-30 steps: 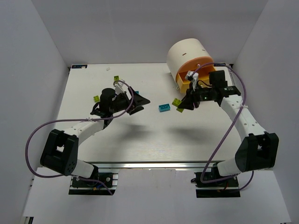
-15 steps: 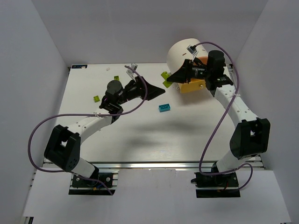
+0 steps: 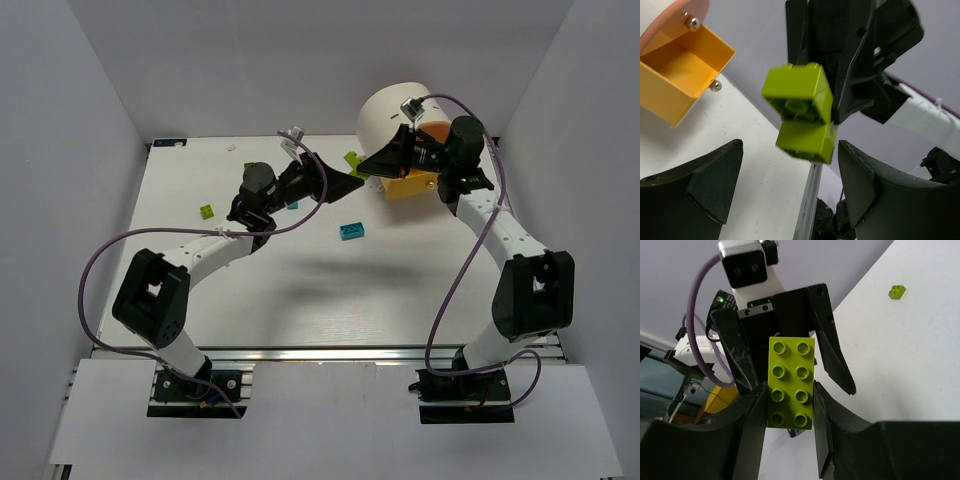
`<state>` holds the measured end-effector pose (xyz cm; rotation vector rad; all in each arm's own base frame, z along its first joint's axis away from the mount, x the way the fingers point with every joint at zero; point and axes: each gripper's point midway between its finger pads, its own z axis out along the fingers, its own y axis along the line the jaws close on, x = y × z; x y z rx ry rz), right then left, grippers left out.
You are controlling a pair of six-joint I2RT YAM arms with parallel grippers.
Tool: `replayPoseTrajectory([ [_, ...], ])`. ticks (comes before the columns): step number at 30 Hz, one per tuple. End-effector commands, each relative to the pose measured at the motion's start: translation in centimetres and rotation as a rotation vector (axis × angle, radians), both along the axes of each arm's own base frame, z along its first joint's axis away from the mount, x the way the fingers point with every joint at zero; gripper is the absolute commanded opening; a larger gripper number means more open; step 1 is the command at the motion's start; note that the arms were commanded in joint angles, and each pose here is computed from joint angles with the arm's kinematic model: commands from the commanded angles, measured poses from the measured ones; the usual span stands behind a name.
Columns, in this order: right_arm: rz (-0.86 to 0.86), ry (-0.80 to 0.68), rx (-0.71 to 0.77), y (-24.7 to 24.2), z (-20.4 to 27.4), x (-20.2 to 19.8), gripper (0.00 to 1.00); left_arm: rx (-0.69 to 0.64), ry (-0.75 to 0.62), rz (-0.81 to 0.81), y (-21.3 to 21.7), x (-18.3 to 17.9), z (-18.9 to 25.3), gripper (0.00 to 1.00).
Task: Sort the legos into containers by color
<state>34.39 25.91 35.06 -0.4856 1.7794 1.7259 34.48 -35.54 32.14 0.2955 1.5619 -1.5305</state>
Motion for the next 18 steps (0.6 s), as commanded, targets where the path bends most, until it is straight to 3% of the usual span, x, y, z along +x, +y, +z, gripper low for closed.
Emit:
replayPoseTrajectory([
  [1, 0.045, -0.086, 0.036, -0.2, 2.3, -1.8, 0.00, -0.091, -0.079, -0.011, -0.2, -0.3, 4.0, 0.85],
  [4, 0.046, -0.087, 0.041, -0.2, 2.4, -1.9, 0.00, -0.113, -0.079, -0.036, -0.3, -0.6, 4.5, 0.82],
  [9, 0.041, -0.099, 0.050, -0.2, 2.6, -1.6, 0.00, -0.108, -0.054, -0.062, -0.5, -0.9, 3.8, 0.64],
  [16, 0.037, -0.114, 0.056, -0.2, 3.2, -0.9, 0.00, -0.125, -0.046, -0.086, -0.5, -1.5, 3.8, 0.55],
  [18, 0.031, -0.123, 0.057, -0.3, 3.4, -0.6, 0.00, -0.135, -0.045, -0.090, -0.2, -1.4, 3.9, 0.45],
])
